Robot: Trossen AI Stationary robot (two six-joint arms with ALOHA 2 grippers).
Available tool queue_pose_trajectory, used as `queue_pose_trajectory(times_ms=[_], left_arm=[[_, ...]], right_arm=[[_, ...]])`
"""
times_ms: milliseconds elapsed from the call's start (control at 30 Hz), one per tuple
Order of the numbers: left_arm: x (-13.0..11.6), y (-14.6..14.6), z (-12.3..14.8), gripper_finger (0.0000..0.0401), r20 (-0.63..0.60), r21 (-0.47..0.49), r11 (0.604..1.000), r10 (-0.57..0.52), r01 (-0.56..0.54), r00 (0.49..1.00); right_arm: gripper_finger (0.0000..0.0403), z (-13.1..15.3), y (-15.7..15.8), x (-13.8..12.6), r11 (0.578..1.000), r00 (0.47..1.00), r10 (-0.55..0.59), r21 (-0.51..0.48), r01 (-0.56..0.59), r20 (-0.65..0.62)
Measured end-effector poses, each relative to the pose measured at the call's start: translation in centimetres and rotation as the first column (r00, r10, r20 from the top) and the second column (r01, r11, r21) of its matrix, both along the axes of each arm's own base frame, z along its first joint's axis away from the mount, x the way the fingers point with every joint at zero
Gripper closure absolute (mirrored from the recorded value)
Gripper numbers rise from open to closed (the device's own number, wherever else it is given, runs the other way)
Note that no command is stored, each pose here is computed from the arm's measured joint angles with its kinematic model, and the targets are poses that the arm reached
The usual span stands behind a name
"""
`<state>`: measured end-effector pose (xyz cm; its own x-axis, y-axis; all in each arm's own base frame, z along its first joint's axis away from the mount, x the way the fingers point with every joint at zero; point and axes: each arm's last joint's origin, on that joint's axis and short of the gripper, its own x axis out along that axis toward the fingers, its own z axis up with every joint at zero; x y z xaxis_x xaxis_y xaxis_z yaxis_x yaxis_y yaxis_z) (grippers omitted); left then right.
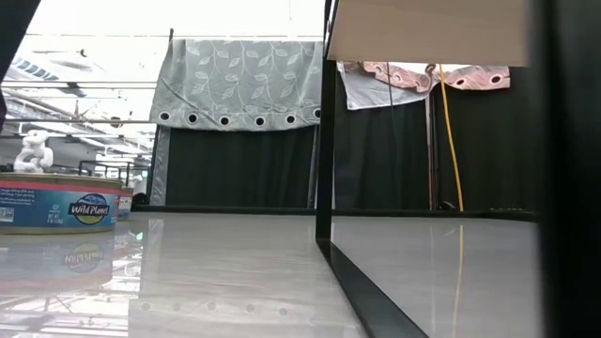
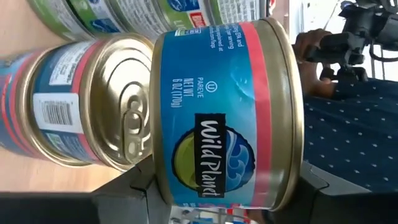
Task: Stack canned seafood by type on shelf
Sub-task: Stack the blue and pink tuna can on top of the other blue and pink tuna can on the shelf
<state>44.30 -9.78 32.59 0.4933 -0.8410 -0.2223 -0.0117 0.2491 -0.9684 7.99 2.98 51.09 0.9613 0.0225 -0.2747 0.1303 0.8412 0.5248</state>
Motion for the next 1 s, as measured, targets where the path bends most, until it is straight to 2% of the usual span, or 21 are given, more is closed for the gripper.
queue_pose_trajectory(times_ms=[167, 267, 467, 767, 867, 1000], left_arm=[[0.08, 0.06, 0.01, 0.0193, 0.011, 0.014, 0.999, 0.032, -0.032, 0.999], [0.01, 0.14, -0.41, 0.0192, -0.032, 0.037, 0.997, 0.062, -0.061, 0.998], [-0.17, -0.04, -0.77, 0.0191, -0.038, 0.071, 0.996, 0.053, -0.051, 0.998], [-0.11, -0.15, -0.64, 0.0187, -0.021, 0.070, 0.996, 0.062, -0.060, 0.998], [0.08, -0.40, -0.09, 0.0165, 0.023, 0.042, 0.997, 0.068, -0.068, 0.997], [-0.06, -0.79, -0.17, 0.0116, -0.001, 0.037, 0.997, 0.062, -0.062, 0.998]], right_arm=[[0.0063, 0.18, -0.05, 0.08, 1.000, 0.999, -0.025, -0.013, 0.026, 0.022], [0.0063, 0.30, -0.12, 0.11, 0.998, 0.998, -0.048, -0.035, 0.049, 0.036], [0.0063, 0.61, -0.12, 0.18, 0.996, 0.996, -0.050, -0.068, 0.055, 0.068], [0.0063, 0.61, -0.15, 0.16, 0.993, 0.996, -0.049, -0.101, 0.056, 0.069], [0.0063, 0.61, -0.17, 0.13, 0.993, 0.997, -0.047, -0.107, 0.054, 0.069], [0.0063, 0.62, -0.21, 0.06, 0.993, 0.996, -0.046, -0.106, 0.054, 0.070]])
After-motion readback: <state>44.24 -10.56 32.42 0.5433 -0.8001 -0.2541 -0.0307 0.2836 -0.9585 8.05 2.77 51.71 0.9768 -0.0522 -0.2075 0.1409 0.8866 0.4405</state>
